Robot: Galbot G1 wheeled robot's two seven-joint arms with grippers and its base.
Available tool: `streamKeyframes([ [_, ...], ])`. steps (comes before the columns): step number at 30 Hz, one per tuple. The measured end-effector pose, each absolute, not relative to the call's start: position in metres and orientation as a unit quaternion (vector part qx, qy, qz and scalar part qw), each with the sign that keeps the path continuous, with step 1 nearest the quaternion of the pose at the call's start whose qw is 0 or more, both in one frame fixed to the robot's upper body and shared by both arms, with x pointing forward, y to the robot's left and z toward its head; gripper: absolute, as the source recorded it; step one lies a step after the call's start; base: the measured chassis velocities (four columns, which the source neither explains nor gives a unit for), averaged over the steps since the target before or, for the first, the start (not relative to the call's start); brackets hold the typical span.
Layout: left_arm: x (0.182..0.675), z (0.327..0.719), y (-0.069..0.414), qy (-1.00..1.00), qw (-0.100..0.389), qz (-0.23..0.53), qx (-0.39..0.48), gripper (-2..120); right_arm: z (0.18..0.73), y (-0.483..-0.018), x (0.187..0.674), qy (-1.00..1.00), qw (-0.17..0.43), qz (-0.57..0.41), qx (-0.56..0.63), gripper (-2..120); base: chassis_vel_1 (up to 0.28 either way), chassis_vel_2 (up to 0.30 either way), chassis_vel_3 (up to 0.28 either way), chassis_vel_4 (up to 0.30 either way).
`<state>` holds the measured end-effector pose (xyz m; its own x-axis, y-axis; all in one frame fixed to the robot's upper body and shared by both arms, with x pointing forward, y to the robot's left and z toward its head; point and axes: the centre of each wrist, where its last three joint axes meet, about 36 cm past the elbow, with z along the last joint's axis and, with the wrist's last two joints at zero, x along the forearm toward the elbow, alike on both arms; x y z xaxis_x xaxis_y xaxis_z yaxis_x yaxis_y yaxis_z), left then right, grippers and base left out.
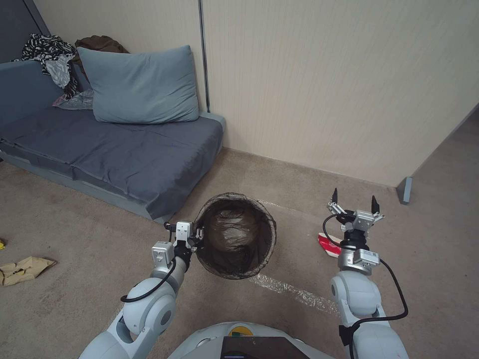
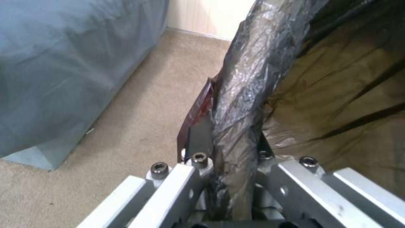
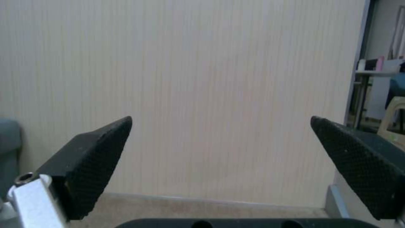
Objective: Pick up the trash bin, then pick up the garbage from the floor and place it into the trash bin.
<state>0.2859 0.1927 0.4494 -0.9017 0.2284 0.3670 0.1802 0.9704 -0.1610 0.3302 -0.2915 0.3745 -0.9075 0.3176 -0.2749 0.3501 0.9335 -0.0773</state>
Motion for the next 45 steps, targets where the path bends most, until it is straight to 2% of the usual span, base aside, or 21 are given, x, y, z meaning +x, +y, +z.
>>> streamKeyframes([
  [8,0.288,0.447,0.195,-0.974,0.194,0.061,-0.103,3,0.384,-0.322,0.33,0.976,0.118,-0.093,0.159,100,0.0,0.0,0.0,0.0],
  [16,0.29,0.446,0.196,-0.974,0.193,0.061,-0.101,3,0.398,-0.388,0.342,0.98,0.089,-0.15,0.099,100,0.0,0.0,0.0,0.0],
  [24,0.292,0.445,0.2,-0.975,0.191,0.058,-0.095,3,0.395,-0.435,0.356,0.989,0.032,-0.129,0.064,100,0.0,0.0,0.0,0.0],
  [31,0.297,0.44,0.203,-0.975,0.191,0.055,-0.095,3,0.389,-0.489,0.367,0.99,-0.041,-0.135,-0.006,100,0.0,0.0,0.0,0.0],
  [45,0.303,0.435,0.2,-0.973,0.196,0.05,-0.108,3,0.362,-0.515,0.375,0.974,-0.129,-0.161,-0.091,100,0.0,0.0,0.0,0.0],
])
